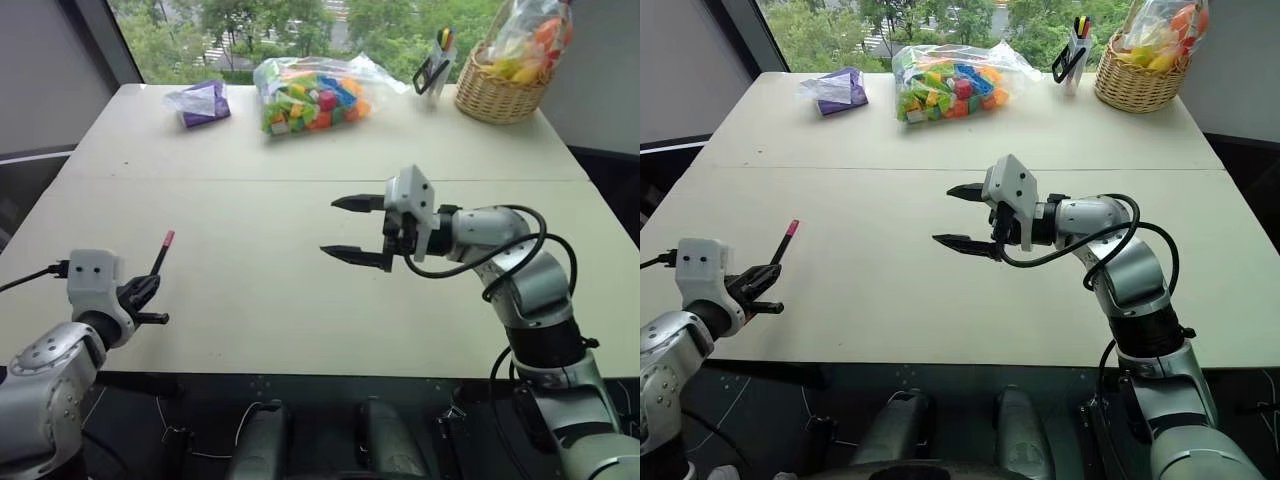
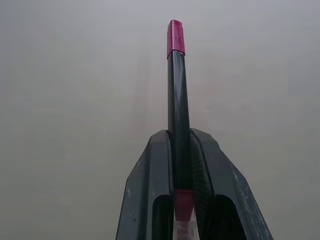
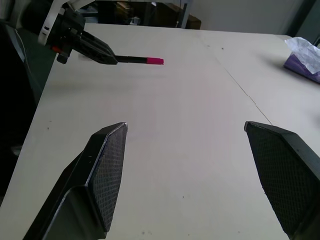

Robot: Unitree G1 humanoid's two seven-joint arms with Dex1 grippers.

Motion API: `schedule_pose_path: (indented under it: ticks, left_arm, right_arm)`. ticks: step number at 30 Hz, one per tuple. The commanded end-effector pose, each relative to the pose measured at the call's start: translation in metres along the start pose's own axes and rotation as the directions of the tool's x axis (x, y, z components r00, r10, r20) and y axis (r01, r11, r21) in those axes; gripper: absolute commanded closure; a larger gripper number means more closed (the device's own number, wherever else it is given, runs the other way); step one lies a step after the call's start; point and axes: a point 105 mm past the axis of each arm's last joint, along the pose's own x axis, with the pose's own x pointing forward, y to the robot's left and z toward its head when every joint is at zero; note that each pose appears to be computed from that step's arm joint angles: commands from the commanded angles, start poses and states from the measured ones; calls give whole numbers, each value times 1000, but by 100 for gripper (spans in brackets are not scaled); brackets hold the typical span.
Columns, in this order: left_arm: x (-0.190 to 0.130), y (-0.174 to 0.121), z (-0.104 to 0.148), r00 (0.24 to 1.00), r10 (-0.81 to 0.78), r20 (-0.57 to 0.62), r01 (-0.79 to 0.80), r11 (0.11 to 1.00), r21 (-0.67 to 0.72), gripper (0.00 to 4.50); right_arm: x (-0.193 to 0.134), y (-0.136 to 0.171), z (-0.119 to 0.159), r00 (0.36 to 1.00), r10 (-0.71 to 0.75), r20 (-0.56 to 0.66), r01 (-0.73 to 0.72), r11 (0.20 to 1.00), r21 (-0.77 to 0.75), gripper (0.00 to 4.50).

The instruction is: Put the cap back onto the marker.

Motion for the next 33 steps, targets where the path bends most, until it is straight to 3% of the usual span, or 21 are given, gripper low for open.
schedule_pose_path:
  ticks: [1,12,24,27,33]
  left_arm:
    - [2,6,4,999,21,27,-21,1000,8,450]
    - [37,-1,-7,999,-37,10,37,999,9,450]
    - [49,-6,-29,994,-103,-33,101,994,-44,450]
    - [49,-6,-30,994,-102,-31,101,994,-47,316]
    - [46,-8,-27,994,-109,-3,109,992,-59,4]
  right_arm:
    - [4,2,18,999,12,49,-10,999,-46,65]
    - [-3,1,14,1000,-14,27,15,999,-46,65]
    - [-28,24,46,986,131,108,-144,982,120,65]
    - [-30,23,53,983,128,133,-146,980,135,61]
    - [-31,21,54,985,119,129,-137,980,144,61]
